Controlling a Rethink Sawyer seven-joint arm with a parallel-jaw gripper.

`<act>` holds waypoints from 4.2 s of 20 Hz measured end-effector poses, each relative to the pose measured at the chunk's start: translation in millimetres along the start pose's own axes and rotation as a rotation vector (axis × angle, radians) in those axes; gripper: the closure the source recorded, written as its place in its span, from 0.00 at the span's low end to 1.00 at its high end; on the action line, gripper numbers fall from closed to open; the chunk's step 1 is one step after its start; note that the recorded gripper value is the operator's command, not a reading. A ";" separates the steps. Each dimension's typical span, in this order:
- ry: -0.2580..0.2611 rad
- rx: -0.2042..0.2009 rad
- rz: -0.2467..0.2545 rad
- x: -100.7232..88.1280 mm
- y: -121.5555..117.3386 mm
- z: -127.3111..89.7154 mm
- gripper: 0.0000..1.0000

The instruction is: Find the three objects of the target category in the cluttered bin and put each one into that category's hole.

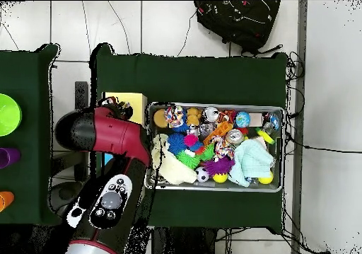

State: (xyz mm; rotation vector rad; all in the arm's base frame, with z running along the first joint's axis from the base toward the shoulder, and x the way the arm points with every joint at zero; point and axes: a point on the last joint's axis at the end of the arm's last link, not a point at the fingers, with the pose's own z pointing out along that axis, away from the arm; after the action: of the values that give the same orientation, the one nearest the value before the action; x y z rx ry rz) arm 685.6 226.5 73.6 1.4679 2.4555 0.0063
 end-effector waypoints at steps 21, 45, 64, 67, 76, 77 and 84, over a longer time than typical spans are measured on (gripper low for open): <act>0.120 0.064 0.058 -16.3 -4.7 -0.4 0.00; 0.216 0.099 0.117 -93.6 27.5 -38.6 0.00; 0.160 0.090 0.001 -74.2 59.9 -76.9 1.00; 0.151 0.083 -0.008 -66.9 60.9 -70.3 1.00; 0.112 0.045 -0.032 -42.1 65.7 -45.3 1.00; 0.113 0.045 -0.034 -37.8 65.5 -43.9 1.00; 0.134 0.052 -0.035 -16.1 62.4 -46.8 1.00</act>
State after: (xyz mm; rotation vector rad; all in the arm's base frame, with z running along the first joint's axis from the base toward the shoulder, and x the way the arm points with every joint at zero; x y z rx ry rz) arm 735.3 249.3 131.4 1.4909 2.6061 0.0354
